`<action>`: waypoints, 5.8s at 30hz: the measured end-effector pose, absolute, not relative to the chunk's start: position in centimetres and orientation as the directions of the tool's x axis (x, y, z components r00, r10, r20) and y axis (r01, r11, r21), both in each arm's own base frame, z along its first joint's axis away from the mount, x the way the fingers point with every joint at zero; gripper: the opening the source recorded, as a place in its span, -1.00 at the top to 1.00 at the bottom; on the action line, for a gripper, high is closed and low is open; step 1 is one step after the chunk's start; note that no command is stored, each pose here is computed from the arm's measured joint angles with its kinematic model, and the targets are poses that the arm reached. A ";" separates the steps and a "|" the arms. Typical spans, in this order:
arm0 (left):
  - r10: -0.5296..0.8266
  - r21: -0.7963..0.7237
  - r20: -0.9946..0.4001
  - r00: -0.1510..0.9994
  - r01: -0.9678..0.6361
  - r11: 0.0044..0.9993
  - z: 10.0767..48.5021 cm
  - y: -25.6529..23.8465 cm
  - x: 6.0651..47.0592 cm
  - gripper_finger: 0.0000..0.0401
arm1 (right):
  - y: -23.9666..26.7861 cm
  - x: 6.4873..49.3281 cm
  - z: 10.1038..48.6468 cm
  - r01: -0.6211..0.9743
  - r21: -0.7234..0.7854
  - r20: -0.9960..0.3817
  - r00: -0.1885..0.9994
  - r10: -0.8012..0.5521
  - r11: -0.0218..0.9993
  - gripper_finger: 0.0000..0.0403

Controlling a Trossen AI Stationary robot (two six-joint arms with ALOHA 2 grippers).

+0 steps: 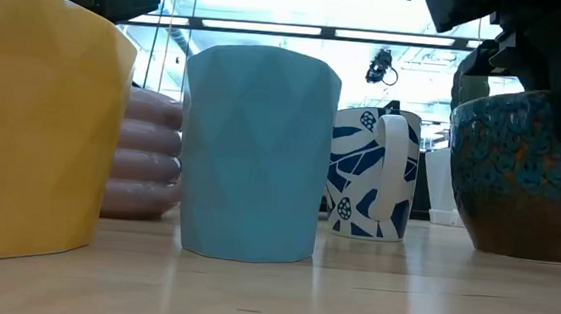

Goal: Place coffee mugs
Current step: Put the blue patterned mug on the shelf

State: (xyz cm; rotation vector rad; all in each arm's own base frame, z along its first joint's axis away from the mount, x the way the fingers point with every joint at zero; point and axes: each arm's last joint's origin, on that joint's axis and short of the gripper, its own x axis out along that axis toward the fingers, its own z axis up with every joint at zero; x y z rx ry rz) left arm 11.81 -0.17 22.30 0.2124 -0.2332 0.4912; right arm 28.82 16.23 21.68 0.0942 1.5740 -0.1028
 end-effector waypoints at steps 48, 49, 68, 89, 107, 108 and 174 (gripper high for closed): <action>0.212 -0.096 -0.040 0.976 -0.215 0.972 21.4 -2.4 12.6 0.30 | 0.2 34.6 35.0 -0.237 -0.283 -0.939 0.268 -0.217 0.929 0.76; 0.235 -0.088 -0.044 0.971 -0.238 0.967 21.3 -2.4 12.6 0.30 | -0.9 34.8 34.9 -0.229 -0.276 -0.940 0.265 -0.213 0.934 0.76; 0.450 0.098 -0.005 0.893 -0.447 0.889 21.6 -1.2 13.1 0.30 | -13.8 37.2 32.4 -0.188 -0.206 -0.971 0.161 -0.177 0.960 0.77; 0.500 0.058 -0.029 0.865 -0.498 0.865 21.4 -0.4 13.1 0.30 | -19.7 36.7 29.8 -0.104 -0.124 -0.991 0.060 -0.119 0.987 0.76; 0.500 0.061 -0.029 0.865 -0.498 0.865 21.4 -0.4 13.1 0.30 | -19.5 36.5 29.8 -0.088 -0.009 -0.995 0.097 0.000 0.996 0.76; 0.500 0.062 -0.029 0.865 -0.498 0.865 21.4 -0.4 13.1 0.30 | -19.5 36.5 29.7 -0.086 -0.008 -0.995 0.096 0.000 0.996 0.76; 0.499 0.061 -0.037 0.866 -0.496 0.866 21.3 -0.4 13.1 0.30 | -15.3 38.3 32.4 -0.075 -0.185 -0.979 0.106 -0.176 0.980 0.15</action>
